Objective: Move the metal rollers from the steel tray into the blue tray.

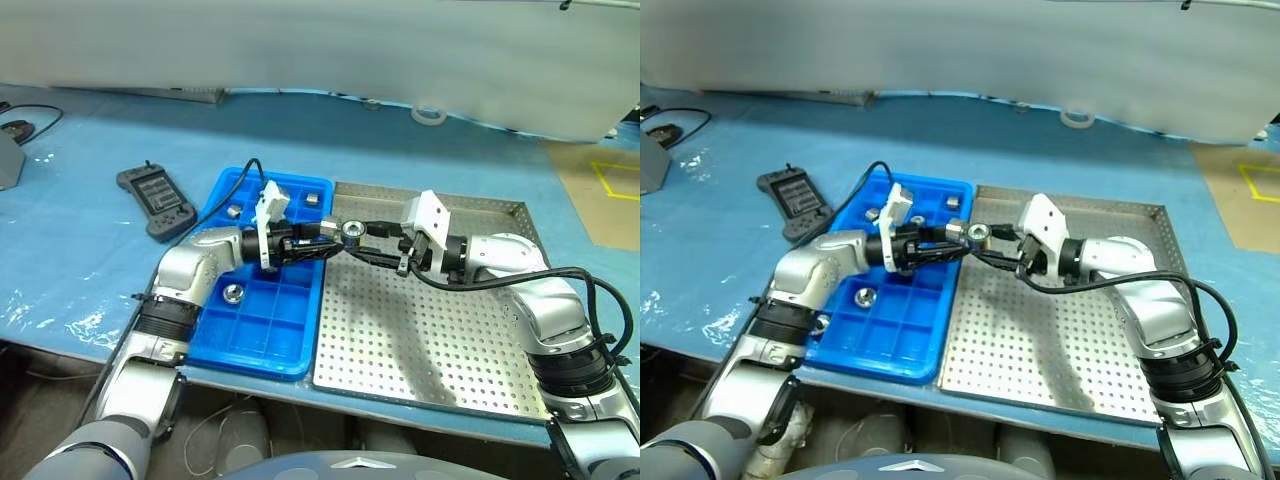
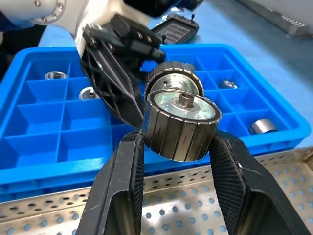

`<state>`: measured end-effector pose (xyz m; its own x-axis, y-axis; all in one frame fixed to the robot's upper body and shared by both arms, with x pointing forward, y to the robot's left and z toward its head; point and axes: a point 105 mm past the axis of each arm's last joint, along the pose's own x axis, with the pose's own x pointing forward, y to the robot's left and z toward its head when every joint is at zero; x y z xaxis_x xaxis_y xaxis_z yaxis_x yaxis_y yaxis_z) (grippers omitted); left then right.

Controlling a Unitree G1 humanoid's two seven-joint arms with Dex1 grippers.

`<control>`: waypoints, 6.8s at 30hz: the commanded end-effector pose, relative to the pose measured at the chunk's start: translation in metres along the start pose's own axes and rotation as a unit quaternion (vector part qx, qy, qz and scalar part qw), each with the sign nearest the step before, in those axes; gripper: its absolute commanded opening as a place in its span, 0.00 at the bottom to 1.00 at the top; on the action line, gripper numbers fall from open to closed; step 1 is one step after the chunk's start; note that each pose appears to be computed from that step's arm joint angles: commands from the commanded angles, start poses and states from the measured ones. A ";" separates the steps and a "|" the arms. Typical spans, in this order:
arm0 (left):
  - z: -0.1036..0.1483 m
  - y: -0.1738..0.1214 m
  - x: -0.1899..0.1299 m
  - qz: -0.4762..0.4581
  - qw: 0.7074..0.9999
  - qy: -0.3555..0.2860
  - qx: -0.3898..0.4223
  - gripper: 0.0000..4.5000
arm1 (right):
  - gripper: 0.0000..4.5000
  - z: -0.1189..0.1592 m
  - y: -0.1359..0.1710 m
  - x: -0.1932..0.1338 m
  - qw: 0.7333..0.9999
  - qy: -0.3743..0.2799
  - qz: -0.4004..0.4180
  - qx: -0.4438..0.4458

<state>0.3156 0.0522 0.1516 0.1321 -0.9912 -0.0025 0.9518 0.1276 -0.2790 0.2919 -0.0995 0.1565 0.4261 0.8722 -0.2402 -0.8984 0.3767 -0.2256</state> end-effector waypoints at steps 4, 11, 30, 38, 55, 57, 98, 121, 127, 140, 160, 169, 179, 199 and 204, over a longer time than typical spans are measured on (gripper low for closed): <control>0.011 0.003 -0.003 -0.001 1.000 -0.001 0.030 0.75 | 0.35 0.010 0.000 -0.003 1.000 -0.010 0.002 -0.016; 0.004 0.012 0.002 0.023 0.999 -0.003 0.031 0.75 | 0.35 0.015 0.000 0.000 1.000 -0.012 0.003 -0.027; 0.013 0.016 0.008 0.040 0.998 -0.029 0.037 0.67 | 0.35 0.019 -0.001 0.000 0.999 -0.006 0.000 -0.035; 0.014 0.015 0.011 0.043 0.997 -0.032 0.047 0.49 | 0.35 0.015 0.000 0.002 0.999 -0.003 -0.001 -0.037; 0.019 0.032 0.005 0.092 0.993 -0.030 0.061 0.49 | 0.35 0.011 -0.003 -0.001 0.999 0.001 -0.013 -0.037; 0.019 0.033 0.002 0.098 0.993 -0.027 0.065 0.49 | 0.35 0.005 -0.004 -0.002 0.999 0.006 -0.014 -0.028; 0.034 0.013 0.003 0.033 0.996 -0.078 0.016 0.49 | 0.35 0.025 -0.032 -0.003 0.996 -0.054 -0.065 0.004; 0.033 0.012 0.013 0.034 0.995 -0.092 0.003 0.98 | 0.35 0.031 -0.031 0.000 0.997 -0.060 -0.057 0.007; 0.024 0.016 0.015 0.043 0.996 -0.074 -0.011 0.98 | 0.35 0.030 -0.031 -0.001 0.997 -0.057 -0.060 0.008; 0.018 0.013 0.017 0.036 0.997 -0.061 -0.022 0.98 | 0.35 0.028 -0.031 0.000 0.997 -0.054 -0.061 0.007; 0.026 0.013 0.016 0.036 0.996 -0.073 -0.021 0.65 | 0.35 0.028 -0.034 0.001 0.997 -0.053 -0.064 0.005; 0.027 0.018 0.014 0.051 0.996 -0.072 -0.020 0.65 | 0.35 0.028 -0.035 0.001 0.996 -0.054 -0.066 0.005; 0.022 0.016 0.016 0.048 0.997 -0.062 -0.016 0.37 | 0.35 0.028 -0.035 0.001 0.996 -0.054 -0.069 0.004; 0.049 0.035 -0.019 0.103 0.992 -0.073 0.031 0.37 | 0.35 0.023 -0.036 -0.001 0.996 -0.045 -0.072 0.000; 0.057 0.044 -0.059 0.151 0.985 -0.066 0.051 0.37 | 0.35 0.014 -0.035 -0.005 0.997 -0.033 -0.075 0.005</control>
<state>0.3445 0.0612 0.1731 0.2437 -0.9691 0.0375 0.9371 0.2253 -0.2665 0.3194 -0.0942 0.1744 0.5058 0.8505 -0.1442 -0.8542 0.4706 -0.2210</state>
